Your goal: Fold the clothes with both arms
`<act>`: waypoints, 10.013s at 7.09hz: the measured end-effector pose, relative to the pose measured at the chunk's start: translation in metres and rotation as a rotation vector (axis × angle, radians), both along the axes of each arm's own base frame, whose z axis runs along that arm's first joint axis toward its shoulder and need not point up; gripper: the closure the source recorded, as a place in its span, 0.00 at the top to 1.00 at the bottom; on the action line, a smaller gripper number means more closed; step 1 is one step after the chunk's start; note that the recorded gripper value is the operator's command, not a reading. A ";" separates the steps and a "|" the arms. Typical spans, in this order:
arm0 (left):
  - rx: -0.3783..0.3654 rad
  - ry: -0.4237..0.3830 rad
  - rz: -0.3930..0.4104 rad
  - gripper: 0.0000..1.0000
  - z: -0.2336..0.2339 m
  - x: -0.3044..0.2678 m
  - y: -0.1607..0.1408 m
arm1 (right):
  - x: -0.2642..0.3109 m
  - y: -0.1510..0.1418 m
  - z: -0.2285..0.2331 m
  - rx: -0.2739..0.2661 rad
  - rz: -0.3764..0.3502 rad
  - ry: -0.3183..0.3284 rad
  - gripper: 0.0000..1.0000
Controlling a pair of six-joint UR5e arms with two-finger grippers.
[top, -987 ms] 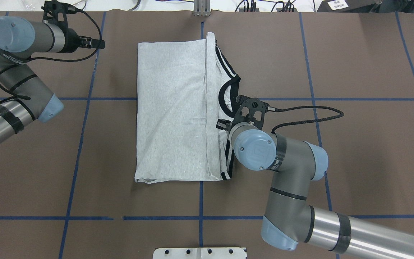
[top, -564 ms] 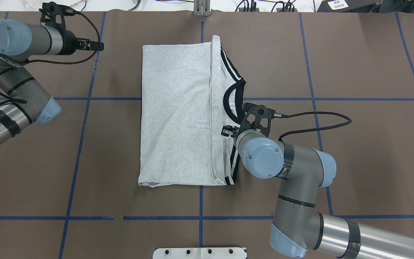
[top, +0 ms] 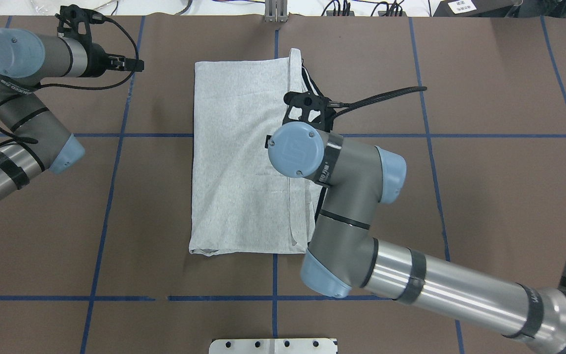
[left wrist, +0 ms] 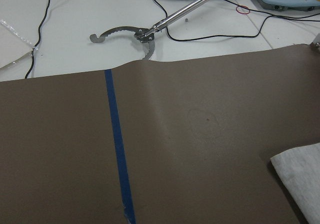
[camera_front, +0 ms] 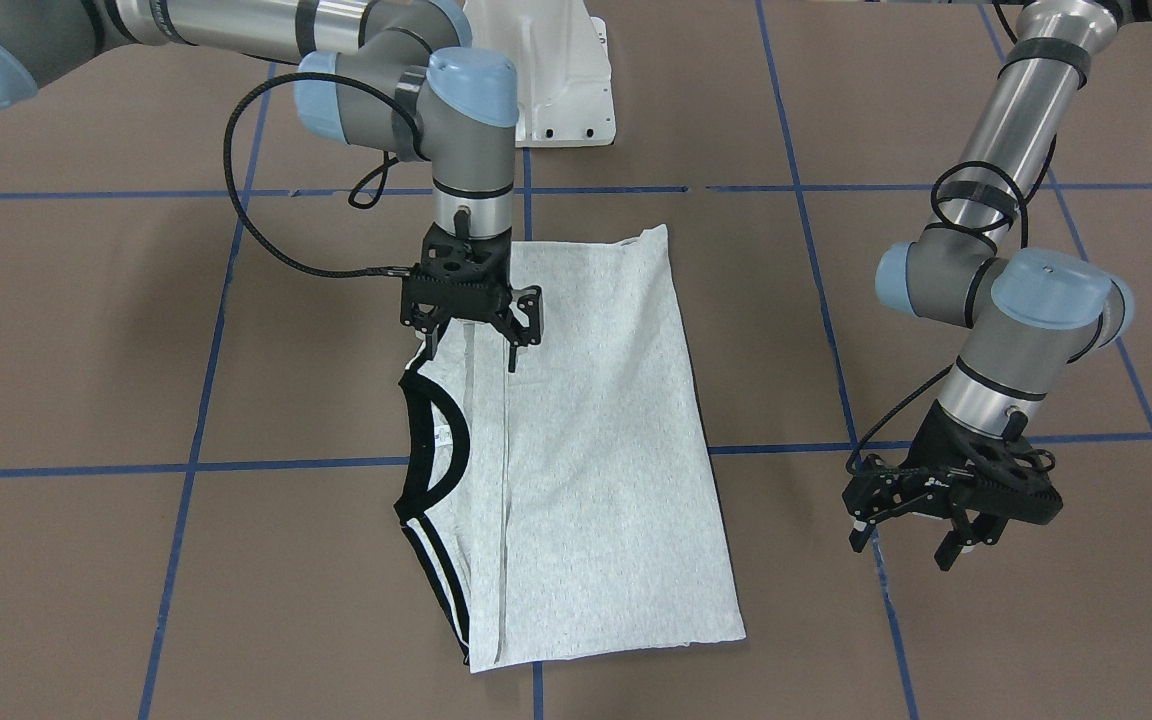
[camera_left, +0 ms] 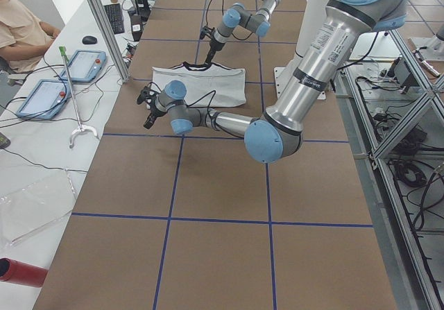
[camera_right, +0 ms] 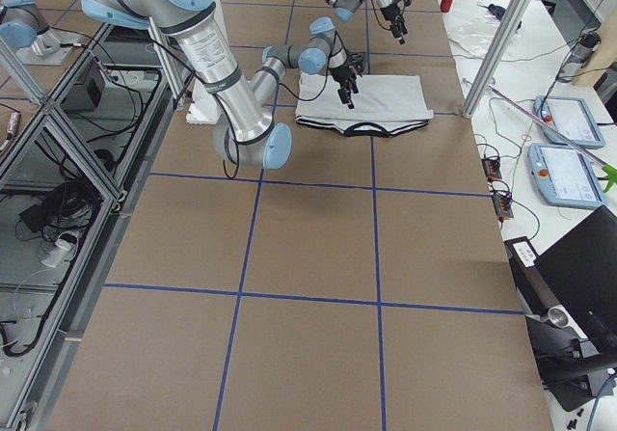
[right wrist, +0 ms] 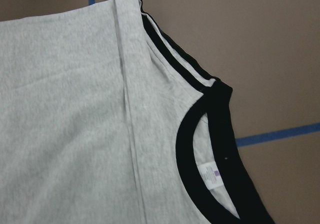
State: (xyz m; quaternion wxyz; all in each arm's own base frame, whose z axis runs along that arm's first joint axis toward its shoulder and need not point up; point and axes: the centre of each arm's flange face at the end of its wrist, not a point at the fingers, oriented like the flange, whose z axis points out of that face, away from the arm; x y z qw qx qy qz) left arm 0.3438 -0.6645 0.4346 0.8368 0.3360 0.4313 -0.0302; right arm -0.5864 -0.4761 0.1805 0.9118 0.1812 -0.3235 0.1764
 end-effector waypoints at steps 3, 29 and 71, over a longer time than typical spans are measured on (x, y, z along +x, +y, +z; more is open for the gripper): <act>0.001 0.002 0.003 1.00 -0.001 0.002 0.001 | -0.034 -0.077 -0.006 -0.049 -0.076 0.155 1.00; 0.000 0.005 0.021 1.00 0.002 0.014 0.009 | 0.008 -0.059 0.020 -0.018 -0.314 0.317 1.00; -0.546 0.335 0.152 0.00 -0.086 0.158 0.369 | 0.072 0.191 0.035 -0.097 0.068 -0.418 0.92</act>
